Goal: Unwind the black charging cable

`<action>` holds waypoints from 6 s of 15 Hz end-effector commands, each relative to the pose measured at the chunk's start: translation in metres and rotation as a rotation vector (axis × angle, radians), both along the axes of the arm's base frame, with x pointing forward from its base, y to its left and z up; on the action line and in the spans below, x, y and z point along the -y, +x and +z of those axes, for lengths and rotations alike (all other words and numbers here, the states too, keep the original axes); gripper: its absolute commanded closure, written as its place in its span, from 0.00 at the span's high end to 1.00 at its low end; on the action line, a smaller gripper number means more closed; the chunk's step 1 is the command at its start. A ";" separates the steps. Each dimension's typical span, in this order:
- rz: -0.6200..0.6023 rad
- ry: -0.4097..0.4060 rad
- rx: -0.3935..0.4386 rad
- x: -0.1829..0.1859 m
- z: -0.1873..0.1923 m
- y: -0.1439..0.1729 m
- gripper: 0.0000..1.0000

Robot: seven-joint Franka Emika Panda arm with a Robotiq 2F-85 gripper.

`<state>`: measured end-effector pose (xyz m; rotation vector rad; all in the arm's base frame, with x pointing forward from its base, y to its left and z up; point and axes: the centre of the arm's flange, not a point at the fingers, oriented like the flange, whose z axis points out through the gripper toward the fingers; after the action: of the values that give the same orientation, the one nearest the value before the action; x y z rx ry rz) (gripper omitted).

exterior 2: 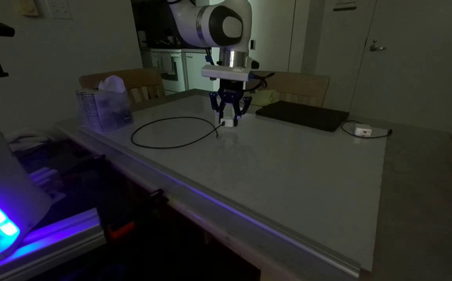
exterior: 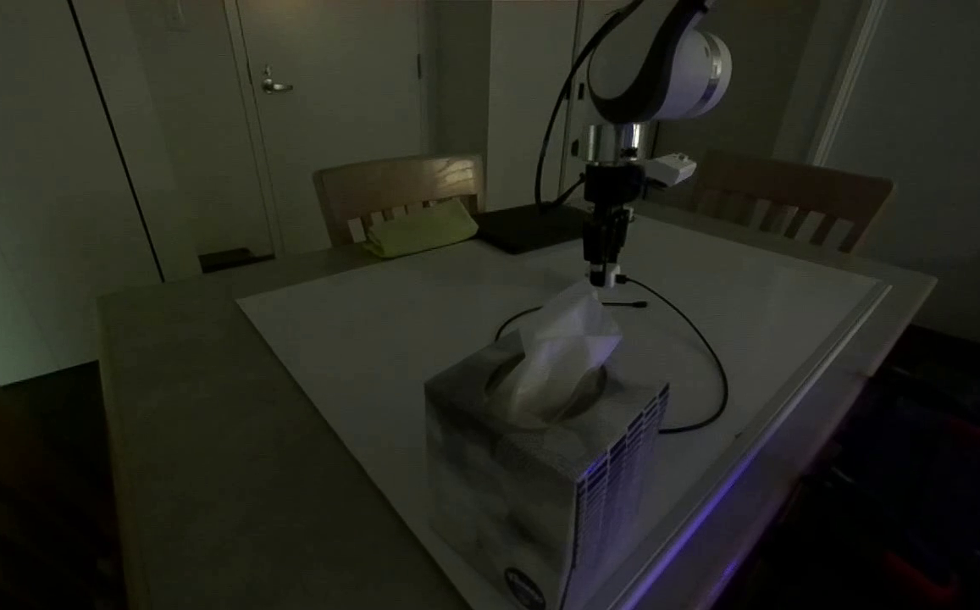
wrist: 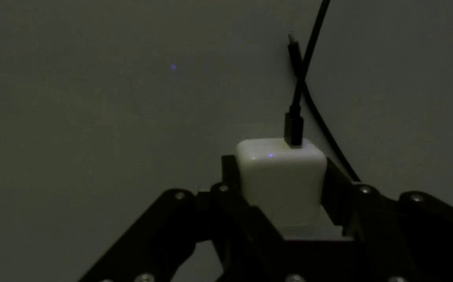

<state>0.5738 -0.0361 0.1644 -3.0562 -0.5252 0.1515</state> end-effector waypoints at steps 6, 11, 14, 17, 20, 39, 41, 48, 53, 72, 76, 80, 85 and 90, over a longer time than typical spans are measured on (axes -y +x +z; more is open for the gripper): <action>-0.216 -0.103 -0.029 0.026 0.003 0.000 0.27; -0.513 -0.163 -0.059 0.069 0.002 -0.013 0.27; -0.688 -0.163 -0.057 0.096 0.002 -0.021 0.27; -0.847 -0.141 -0.047 0.118 0.004 -0.024 0.27; -1.026 -0.116 -0.044 0.139 0.006 -0.030 0.27; -0.826 -0.058 -0.120 0.304 0.049 -0.042 0.27; -0.847 -0.040 -0.129 0.310 0.048 -0.046 0.27; -0.970 0.011 -0.213 0.304 -0.004 -0.074 0.27; -1.166 -0.047 -0.118 0.309 -0.007 -0.088 0.27; -1.556 -0.065 0.078 0.303 -0.011 -0.133 0.38; -1.560 -0.065 0.074 0.298 -0.011 -0.135 0.61; -1.558 -0.073 0.065 0.293 -0.013 -0.140 0.84; -1.554 -0.116 0.072 0.285 0.002 -0.142 1.00; -1.482 -0.113 0.086 0.269 0.043 -0.137 1.00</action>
<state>0.4435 -0.3253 0.1754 -2.6315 1.7818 -0.0180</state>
